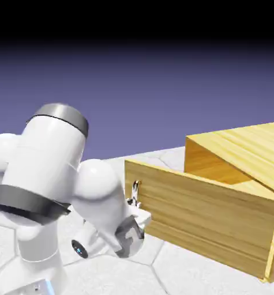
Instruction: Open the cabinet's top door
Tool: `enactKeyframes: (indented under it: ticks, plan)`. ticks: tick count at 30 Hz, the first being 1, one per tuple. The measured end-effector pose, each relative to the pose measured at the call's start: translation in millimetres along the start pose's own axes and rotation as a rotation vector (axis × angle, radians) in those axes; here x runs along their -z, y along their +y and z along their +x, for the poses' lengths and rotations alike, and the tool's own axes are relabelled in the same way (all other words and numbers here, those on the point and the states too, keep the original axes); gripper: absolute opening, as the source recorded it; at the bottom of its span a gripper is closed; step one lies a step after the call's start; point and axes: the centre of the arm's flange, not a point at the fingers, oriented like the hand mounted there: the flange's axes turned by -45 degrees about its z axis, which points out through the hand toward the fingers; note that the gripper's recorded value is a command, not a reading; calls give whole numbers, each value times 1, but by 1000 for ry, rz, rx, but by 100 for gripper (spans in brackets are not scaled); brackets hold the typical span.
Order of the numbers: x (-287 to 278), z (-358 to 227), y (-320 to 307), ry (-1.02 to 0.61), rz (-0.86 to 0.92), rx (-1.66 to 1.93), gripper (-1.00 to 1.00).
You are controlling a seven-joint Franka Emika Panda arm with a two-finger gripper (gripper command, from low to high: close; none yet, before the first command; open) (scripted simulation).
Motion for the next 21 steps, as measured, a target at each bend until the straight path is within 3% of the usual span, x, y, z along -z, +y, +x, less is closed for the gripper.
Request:
enactKeyframes:
  ticks: [21]
  plan:
    - [127,0,-62,0,-291,-3,-100]
